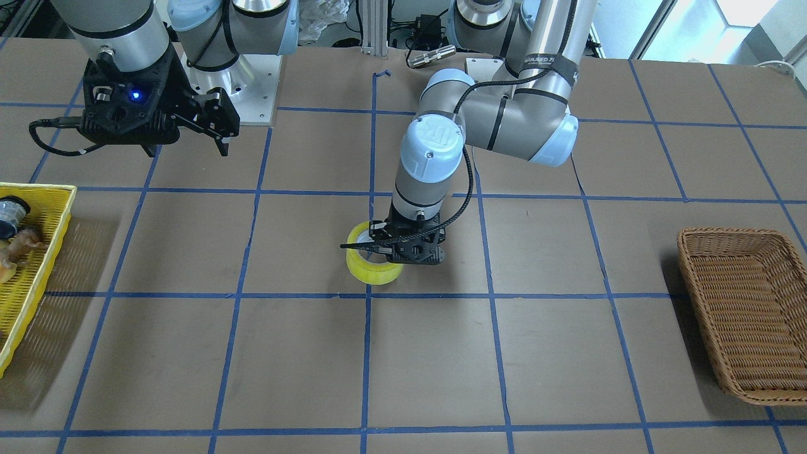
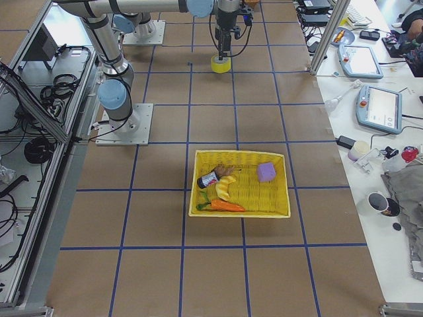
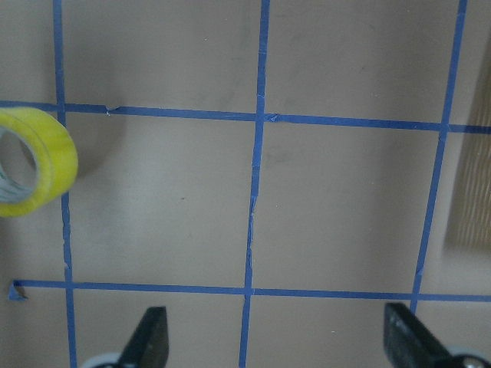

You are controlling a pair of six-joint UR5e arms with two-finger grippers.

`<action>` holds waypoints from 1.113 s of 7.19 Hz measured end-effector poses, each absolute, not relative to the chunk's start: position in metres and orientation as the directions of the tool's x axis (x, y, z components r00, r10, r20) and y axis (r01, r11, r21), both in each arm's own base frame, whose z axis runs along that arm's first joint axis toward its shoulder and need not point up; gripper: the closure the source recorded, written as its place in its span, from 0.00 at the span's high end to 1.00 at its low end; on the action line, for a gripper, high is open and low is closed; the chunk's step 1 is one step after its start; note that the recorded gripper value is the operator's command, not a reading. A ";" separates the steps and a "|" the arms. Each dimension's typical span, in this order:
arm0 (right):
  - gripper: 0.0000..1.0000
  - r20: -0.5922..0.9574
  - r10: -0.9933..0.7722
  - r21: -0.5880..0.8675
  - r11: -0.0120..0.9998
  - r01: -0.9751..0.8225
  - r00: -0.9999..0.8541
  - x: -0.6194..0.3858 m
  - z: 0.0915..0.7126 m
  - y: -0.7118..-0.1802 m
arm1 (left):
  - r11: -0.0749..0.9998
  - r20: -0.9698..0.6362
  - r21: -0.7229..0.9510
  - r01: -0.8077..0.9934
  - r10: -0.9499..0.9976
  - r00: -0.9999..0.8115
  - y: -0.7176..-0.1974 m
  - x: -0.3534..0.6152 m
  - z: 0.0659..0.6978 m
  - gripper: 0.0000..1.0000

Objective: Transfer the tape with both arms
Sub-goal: 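Carry the tape roll with the left gripper into the wicker basket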

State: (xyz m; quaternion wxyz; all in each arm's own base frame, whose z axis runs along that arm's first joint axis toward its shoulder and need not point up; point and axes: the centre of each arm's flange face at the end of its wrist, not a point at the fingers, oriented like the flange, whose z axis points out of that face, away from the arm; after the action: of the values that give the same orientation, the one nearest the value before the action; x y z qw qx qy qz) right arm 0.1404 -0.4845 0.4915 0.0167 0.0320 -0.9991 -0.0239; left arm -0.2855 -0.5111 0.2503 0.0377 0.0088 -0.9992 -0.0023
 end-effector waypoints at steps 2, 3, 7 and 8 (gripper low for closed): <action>1.00 0.033 -0.068 0.048 0.997 -0.066 -0.997 0.141 0.492 -0.484 | 0.999 0.071 0.035 0.007 0.004 -0.998 -0.564 -0.201 0.318 0.00; 1.00 0.033 -0.070 0.048 0.997 -0.068 -0.997 0.141 0.493 -0.483 | 0.998 0.073 0.045 0.046 0.042 -0.996 -0.581 -0.145 0.337 0.00; 1.00 0.033 -0.073 0.049 0.996 -0.071 -0.997 0.141 0.493 -0.483 | 0.980 0.062 0.033 0.197 0.195 -0.979 -0.593 0.139 0.338 0.00; 1.00 0.033 -0.073 0.050 0.996 -0.072 -0.997 0.141 0.493 -0.483 | 0.968 0.039 0.017 0.249 0.249 -0.968 -0.583 0.209 0.327 0.00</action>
State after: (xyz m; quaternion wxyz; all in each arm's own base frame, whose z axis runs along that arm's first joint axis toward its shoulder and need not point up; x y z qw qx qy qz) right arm 0.1407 -0.4827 0.4927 0.0172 0.0363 -0.9989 -0.0246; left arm 0.2094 -0.5827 0.3274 0.0182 -0.1255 -0.9919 -0.0108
